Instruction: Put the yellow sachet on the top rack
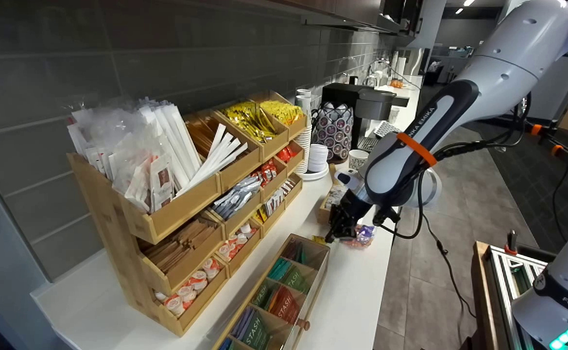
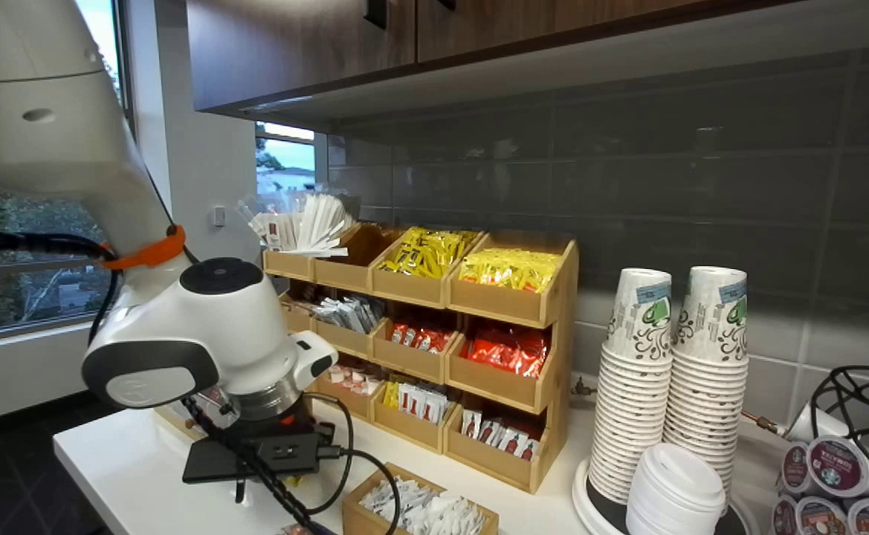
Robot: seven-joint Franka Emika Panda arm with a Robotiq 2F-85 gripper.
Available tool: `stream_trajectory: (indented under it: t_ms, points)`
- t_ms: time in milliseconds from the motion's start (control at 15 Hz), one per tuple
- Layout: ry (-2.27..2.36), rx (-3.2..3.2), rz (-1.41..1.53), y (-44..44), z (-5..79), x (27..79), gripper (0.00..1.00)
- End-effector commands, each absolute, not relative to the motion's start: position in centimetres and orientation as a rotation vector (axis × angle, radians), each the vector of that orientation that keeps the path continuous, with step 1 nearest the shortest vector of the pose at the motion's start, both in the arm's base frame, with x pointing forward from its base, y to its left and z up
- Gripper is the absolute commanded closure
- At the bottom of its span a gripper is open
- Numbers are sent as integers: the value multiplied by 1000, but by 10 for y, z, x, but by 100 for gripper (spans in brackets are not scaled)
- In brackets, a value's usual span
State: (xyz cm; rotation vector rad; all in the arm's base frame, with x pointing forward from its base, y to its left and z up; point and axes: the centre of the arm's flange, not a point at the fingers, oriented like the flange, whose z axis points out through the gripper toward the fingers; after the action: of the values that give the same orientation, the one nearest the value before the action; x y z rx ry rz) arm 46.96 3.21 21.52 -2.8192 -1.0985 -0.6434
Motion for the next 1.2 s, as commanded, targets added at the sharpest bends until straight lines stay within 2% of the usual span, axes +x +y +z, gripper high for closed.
stream_trajectory:
  t_ms: [0,333,867,933,1133]
  points:
    - [-1083,-2853,-712,26,254,462,100]
    - [-1070,-2942,-818,19,311,465,100]
    - [-833,-3046,-1154,-7,426,480,100]
    - [-915,-3017,-1130,-3,397,480,100]
    - [-900,-3023,-1155,-6,405,480,99]
